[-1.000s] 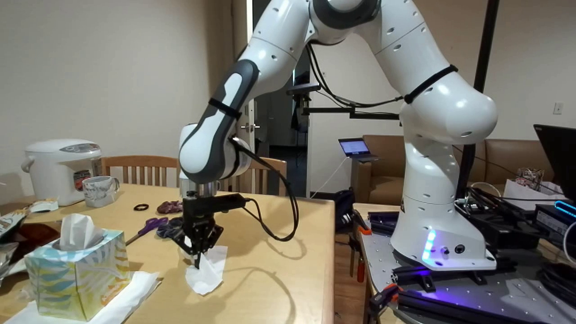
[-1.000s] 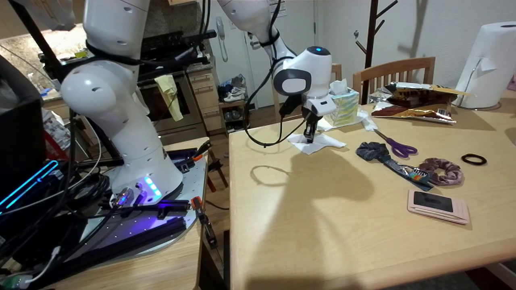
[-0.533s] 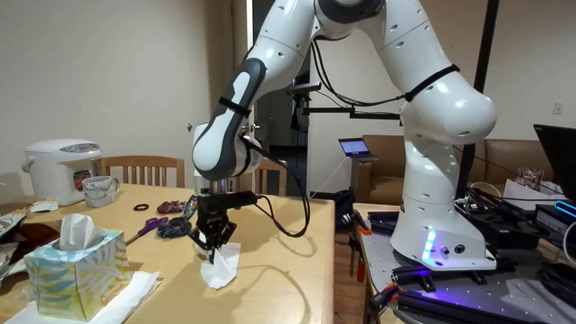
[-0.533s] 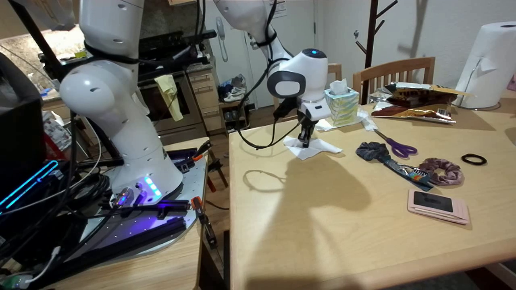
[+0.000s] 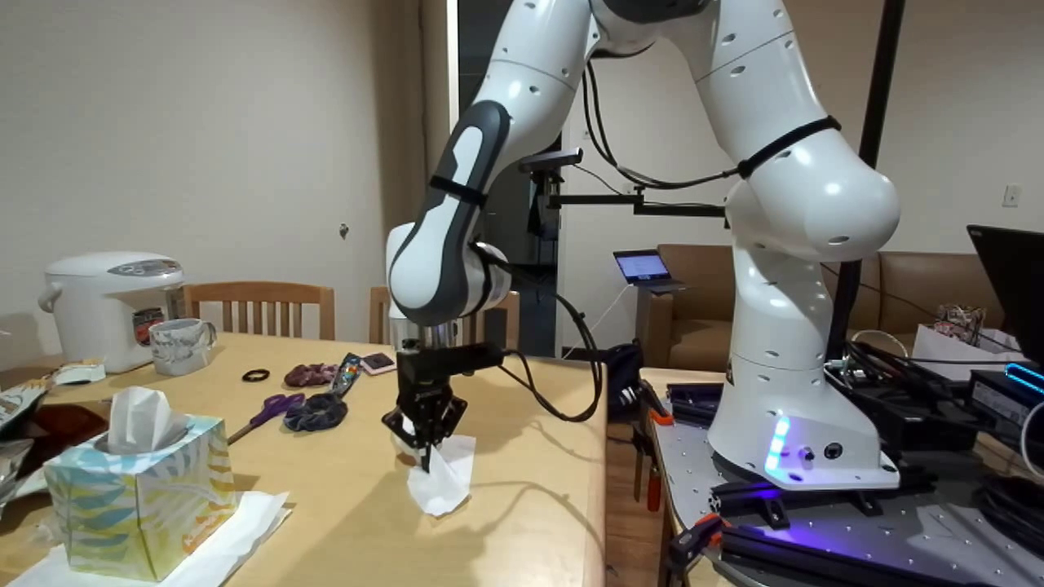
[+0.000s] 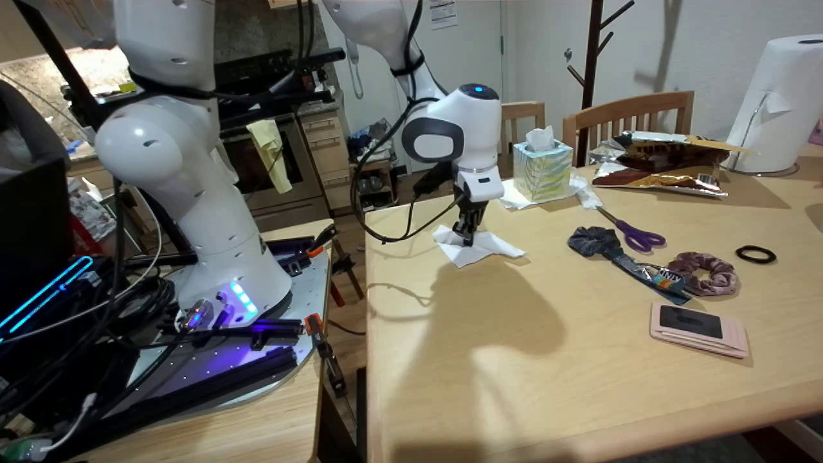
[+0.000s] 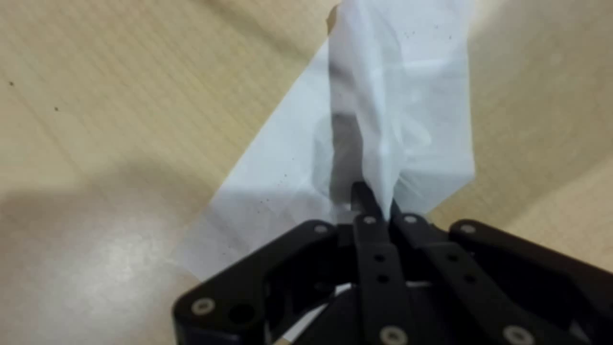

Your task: Take a tissue out of the box and use it to wipe the table

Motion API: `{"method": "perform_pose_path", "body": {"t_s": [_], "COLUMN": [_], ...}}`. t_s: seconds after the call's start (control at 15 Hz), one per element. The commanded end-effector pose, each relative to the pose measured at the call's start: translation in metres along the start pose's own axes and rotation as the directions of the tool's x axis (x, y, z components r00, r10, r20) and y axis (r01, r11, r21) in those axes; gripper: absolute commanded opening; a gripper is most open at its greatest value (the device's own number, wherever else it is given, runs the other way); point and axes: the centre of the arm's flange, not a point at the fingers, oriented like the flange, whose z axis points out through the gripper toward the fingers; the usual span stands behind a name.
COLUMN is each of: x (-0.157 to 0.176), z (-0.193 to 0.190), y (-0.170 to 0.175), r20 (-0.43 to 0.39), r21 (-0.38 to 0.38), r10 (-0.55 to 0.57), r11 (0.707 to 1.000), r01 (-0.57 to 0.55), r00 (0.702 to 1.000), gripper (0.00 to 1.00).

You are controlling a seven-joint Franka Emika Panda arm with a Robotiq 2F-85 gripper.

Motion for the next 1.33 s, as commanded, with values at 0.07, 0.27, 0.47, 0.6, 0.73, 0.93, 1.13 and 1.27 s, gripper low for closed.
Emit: {"method": "perform_pose_path", "body": {"t_s": [0.07,0.27,0.47,0.6,0.73,0.93,1.13,1.27], "x": [-0.027,-0.040,-0.052,-0.058,-0.062,-0.065,-0.064,-0.058], "z": [-0.001,0.002,0.001,0.001,0.001,-0.001,-0.008,-0.017], "y": [0.033,0.050,0.066,0.075,0.083,0.090,0.087,0.081], "r20": [0.007,0.016,0.016,0.006,-0.008,-0.024,-0.045,-0.066], "r21": [-0.006,-0.024,-0.038,-0.052,-0.069,-0.088,-0.088,-0.101], "r10": [0.082,0.126,0.169,0.193,0.219,0.253,0.253,0.230], "r11": [0.997,0.992,0.985,0.980,0.973,0.963,0.963,0.966], "r01": [-0.082,-0.125,-0.168,-0.193,-0.219,-0.254,-0.257,-0.236], "r00": [0.997,0.992,0.986,0.981,0.976,0.967,0.966,0.971], "gripper": [0.00,0.00,0.00,0.00,0.00,0.00,0.00,0.00]}}
